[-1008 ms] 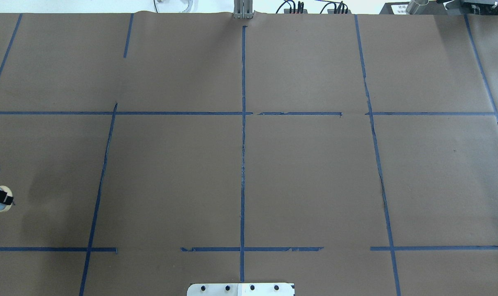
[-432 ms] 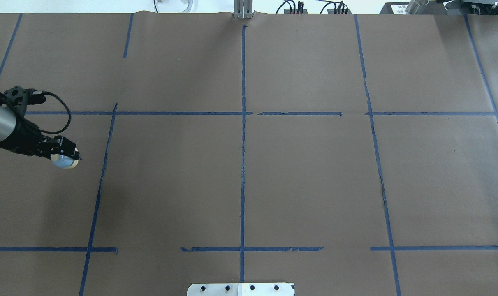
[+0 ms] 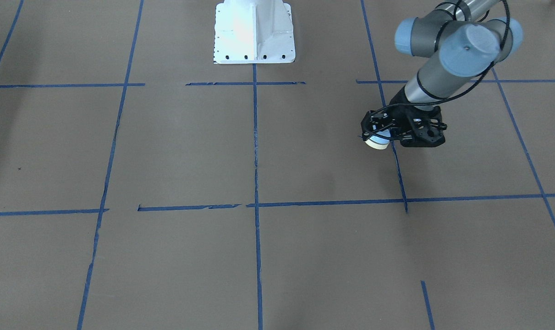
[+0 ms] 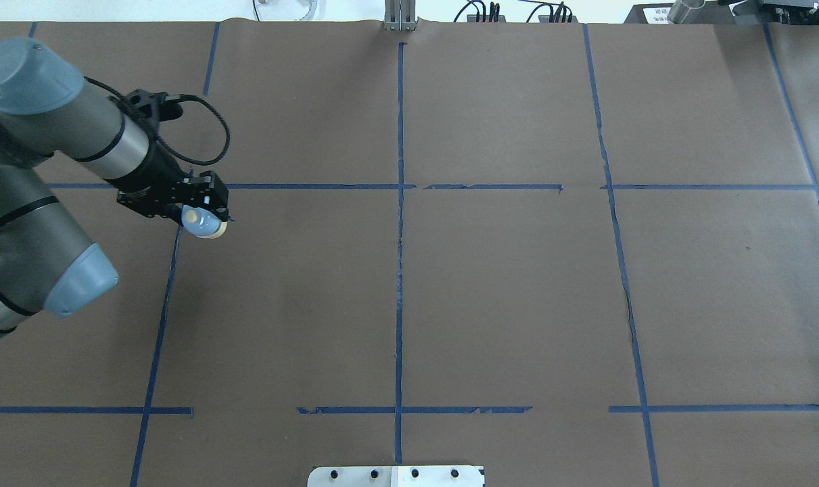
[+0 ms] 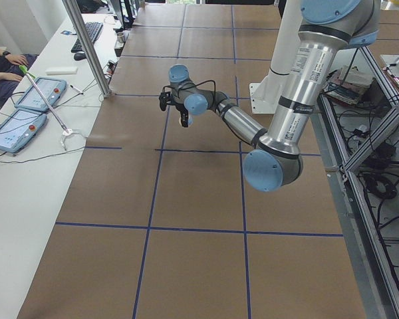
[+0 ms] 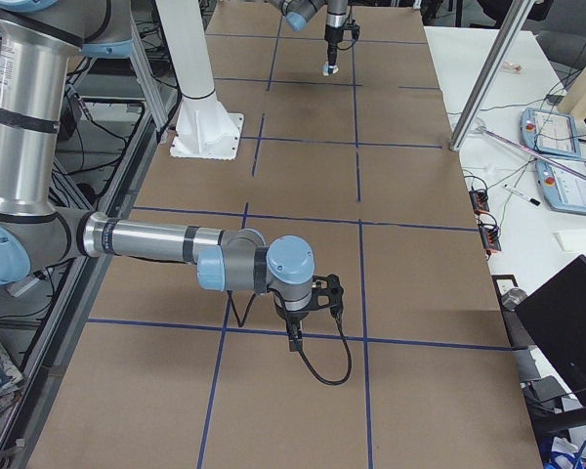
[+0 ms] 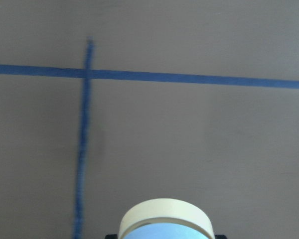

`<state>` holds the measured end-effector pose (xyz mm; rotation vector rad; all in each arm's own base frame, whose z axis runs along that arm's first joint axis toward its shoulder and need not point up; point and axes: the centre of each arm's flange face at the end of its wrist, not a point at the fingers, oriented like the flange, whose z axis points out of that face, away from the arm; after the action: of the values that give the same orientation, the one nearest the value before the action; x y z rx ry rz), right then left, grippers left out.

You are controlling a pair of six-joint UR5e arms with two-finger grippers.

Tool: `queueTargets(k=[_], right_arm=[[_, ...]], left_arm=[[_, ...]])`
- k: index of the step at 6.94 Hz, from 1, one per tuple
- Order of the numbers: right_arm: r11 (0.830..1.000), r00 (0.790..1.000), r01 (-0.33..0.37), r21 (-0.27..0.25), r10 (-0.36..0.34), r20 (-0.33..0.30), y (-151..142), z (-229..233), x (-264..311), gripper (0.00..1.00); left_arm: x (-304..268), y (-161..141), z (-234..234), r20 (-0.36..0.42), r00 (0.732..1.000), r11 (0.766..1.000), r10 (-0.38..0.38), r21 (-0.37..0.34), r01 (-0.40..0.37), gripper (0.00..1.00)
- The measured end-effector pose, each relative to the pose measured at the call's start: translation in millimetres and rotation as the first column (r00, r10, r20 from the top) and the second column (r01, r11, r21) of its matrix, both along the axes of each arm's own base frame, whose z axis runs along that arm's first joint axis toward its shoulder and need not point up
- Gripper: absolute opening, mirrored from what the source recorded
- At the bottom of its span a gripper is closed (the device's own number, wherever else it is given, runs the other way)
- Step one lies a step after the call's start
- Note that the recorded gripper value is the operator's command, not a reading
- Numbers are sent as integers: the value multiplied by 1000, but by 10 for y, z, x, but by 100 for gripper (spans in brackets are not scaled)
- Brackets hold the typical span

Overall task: Place and press bell with both arms
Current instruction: 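Carry the bell with the left gripper toward the table center, then lower the bell onto the grid crossing and open the left gripper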

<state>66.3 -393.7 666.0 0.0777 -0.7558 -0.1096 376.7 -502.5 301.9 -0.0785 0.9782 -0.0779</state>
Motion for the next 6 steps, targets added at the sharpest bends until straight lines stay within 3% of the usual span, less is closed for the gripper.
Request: queueTargets(k=[3,6], right_arm=[[1000,1000,-1,-2,1,1,0,0,-1,100],[1000,1000,-2,-7,2,2,4,16,-2,100]], left_arm=[[1121,-544,-867,33,998,994,-48,-100,51,7],[2151,-975,-1402,104,987,986,-123,-98,134,8]])
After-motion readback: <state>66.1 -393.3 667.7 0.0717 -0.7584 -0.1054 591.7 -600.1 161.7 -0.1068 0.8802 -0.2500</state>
